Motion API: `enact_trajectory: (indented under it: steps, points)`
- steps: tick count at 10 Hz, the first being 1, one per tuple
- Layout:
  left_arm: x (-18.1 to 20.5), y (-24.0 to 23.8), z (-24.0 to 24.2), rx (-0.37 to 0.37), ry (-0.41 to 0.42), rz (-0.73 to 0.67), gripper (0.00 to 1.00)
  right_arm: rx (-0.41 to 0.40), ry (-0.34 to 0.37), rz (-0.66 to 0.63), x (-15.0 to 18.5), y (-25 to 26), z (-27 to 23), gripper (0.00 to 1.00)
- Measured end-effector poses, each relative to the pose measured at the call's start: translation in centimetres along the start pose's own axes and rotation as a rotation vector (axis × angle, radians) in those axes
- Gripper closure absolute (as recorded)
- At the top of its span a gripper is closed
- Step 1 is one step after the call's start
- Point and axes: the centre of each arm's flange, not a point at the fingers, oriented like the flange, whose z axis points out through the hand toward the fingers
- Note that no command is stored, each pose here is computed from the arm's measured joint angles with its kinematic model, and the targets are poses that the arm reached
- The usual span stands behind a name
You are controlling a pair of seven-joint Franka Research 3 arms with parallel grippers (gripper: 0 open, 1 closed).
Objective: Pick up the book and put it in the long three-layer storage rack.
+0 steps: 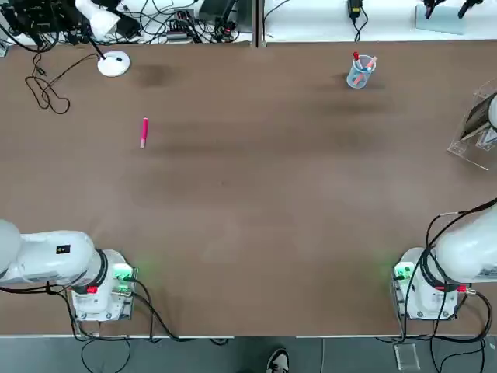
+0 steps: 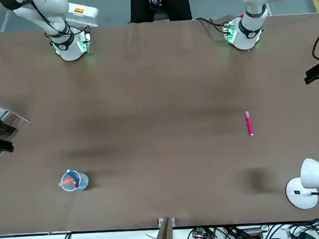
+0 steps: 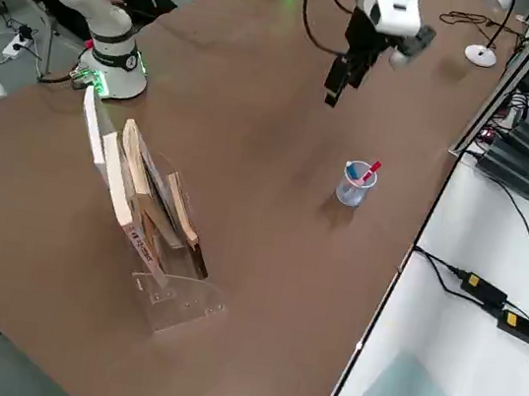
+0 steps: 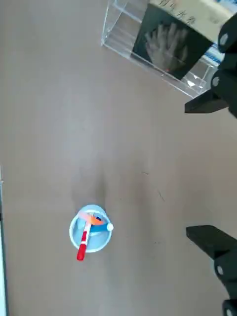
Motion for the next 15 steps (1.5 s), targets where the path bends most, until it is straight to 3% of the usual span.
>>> enact_trajectory:
  steps: [8,15]
  points:
    - [0.0,0.0,0.0,0.0,0.0,0.001,0.01,-0.006,0.019,-0.001,-7.3,0.1,-4.8,0.0]
    - [0.0,0.0,0.0,0.0,0.0,0.001,0.01,0.015,-0.01,-0.094,-9.1,-0.3,-4.0,0.0]
